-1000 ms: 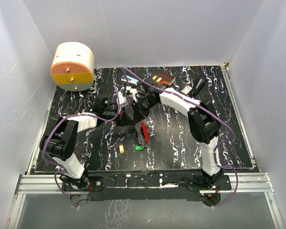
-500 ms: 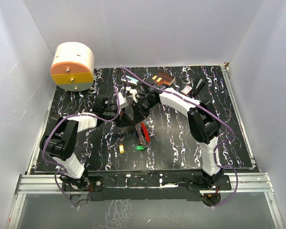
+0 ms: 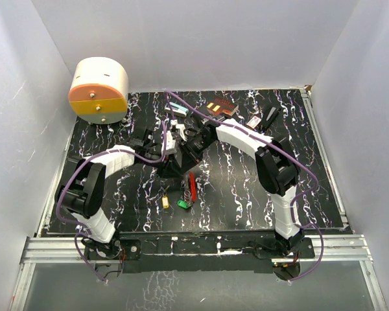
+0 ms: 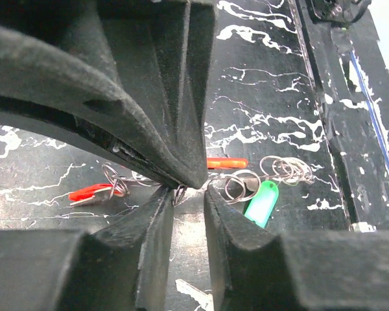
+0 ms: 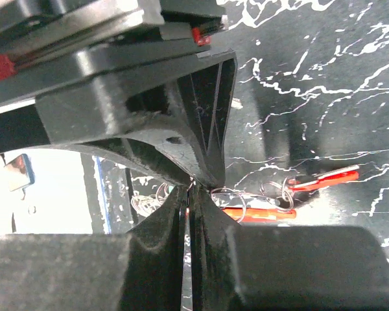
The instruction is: Put the keys on the keyring
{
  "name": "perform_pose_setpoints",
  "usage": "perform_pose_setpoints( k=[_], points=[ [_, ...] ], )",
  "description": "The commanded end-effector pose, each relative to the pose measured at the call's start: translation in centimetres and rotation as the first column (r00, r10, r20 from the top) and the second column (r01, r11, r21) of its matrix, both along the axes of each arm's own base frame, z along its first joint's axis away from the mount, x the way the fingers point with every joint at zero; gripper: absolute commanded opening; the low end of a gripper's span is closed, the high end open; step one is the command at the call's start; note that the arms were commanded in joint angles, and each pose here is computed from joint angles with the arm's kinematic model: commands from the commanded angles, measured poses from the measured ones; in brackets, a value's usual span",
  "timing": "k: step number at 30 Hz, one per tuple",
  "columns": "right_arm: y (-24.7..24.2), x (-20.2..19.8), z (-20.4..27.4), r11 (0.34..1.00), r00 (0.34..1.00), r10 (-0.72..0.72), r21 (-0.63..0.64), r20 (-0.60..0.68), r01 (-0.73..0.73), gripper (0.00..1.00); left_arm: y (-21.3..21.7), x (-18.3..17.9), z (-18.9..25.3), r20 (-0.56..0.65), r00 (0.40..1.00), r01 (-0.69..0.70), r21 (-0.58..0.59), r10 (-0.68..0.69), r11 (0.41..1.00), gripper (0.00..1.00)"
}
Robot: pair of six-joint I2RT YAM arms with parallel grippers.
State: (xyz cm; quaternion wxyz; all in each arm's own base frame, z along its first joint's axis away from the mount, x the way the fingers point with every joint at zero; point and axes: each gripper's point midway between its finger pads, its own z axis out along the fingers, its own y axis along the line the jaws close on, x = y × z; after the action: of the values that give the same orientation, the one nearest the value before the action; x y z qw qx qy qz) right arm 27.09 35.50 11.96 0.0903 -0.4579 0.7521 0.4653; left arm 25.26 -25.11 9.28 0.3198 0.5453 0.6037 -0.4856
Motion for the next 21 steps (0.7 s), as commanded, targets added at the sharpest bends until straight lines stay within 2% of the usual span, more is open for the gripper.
perform_pose_setpoints(
  k=[1,6,10,21],
  points=[
    [0.9,0.2,2.5,0.995,0.996,0.052,0.083,0.069,-0.057,0.08,-0.4,-2.0,1.8,0.031,0.992,0.124,-0.073,-0.122,0.99,0.2],
    [0.9,0.0,2.8,0.994,0.996,0.065,0.089,0.06,-0.07,0.08,-0.3,-2.8,1.7,0.013,0.986,0.164,-0.074,-0.163,0.984,0.11],
    [1.0,0.0,2.9,0.993,0.996,0.073,0.088,0.057,-0.078,0.08,-0.3,-3.0,1.8,0.015,0.983,0.184,-0.079,-0.183,0.98,0.1],
    [1.3,-0.2,2.7,0.993,0.995,0.081,0.076,0.052,-0.085,0.08,-0.5,-3.1,1.8,0.011,0.98,0.198,-0.074,-0.198,0.977,0.24]
  ],
)
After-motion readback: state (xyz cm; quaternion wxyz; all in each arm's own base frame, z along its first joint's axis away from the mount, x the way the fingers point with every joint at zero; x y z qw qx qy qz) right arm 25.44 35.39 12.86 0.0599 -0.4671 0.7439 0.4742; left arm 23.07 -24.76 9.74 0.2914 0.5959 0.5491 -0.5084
